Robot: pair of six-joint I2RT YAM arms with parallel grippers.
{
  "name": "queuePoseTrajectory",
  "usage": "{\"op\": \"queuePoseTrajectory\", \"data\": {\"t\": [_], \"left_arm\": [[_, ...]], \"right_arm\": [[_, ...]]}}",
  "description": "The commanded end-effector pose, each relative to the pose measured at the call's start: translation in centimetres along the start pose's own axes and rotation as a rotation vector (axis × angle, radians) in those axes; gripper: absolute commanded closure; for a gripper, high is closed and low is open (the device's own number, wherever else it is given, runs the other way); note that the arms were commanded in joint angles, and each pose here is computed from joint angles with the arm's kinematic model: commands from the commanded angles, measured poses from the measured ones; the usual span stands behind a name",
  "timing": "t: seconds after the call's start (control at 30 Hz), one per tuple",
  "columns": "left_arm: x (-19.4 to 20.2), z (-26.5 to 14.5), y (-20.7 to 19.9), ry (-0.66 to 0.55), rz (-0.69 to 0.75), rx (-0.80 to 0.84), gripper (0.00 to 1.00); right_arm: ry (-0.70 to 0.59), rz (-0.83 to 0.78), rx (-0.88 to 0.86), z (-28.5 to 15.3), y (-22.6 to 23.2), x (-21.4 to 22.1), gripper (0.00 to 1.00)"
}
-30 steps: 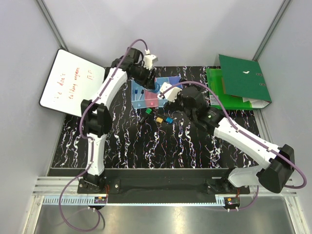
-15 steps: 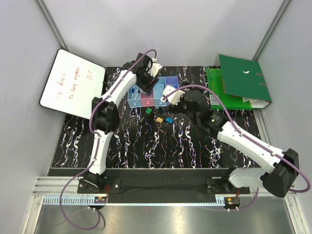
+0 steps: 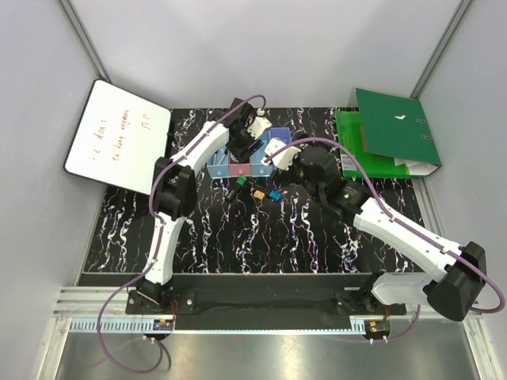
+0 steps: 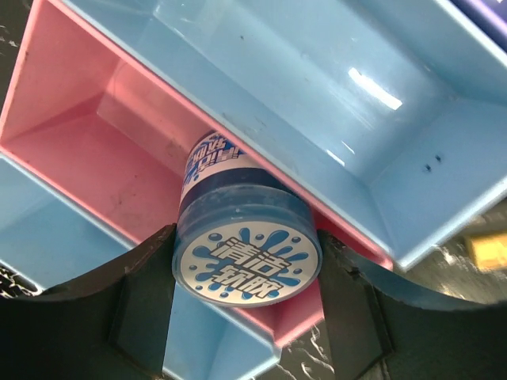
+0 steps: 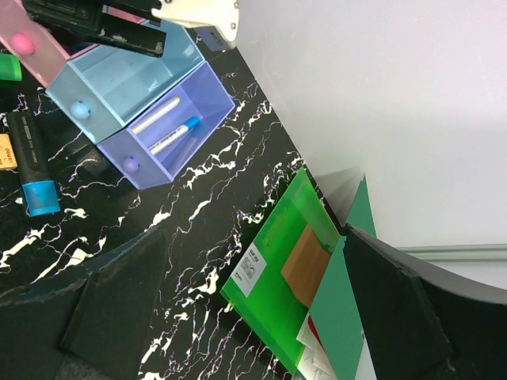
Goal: Sort the stationery into containers
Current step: Move the storage box to the center of the board.
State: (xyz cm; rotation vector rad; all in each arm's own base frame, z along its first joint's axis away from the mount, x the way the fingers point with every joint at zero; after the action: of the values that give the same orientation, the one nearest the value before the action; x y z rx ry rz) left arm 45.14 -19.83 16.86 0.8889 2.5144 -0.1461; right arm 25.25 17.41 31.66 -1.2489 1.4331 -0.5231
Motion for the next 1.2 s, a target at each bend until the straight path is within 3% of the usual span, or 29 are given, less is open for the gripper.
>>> {"op": "queuePoseTrajectory", "data": {"t": [0.0,0.9,1.17], "left_arm": [[-0.4,-4.4,-1.6,-0.051,0.057,0.059,1.00],[6.0,-7.4,-7.3,0.108,0.065,0.259,1.00],[5.6,-6.8,-7.1,0.098,0.090,0.211,1.00]], "right_arm": [[-0.050,0.042,0.062,-0.9,-1.3,-0.7,0.00],[-0.058,0.048,0.079,-1.3,-1.9,-0.8,0.00],[-0.061,0.048,0.072,-1.3,-1.6,-0.7,0.00]]}}
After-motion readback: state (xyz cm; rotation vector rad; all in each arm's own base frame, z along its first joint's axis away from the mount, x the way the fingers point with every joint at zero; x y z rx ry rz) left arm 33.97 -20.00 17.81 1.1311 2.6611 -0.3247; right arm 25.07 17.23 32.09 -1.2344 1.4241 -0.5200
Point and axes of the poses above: each gripper's point midway between its finger pads, its own z axis out along the fingers, its own y axis along the line the jaws close on, x = y × z, the point moved 10 cm from there along -z, back along the fingers, and after that the axes turned 13 degrees about -z, right-handed, at the moved point
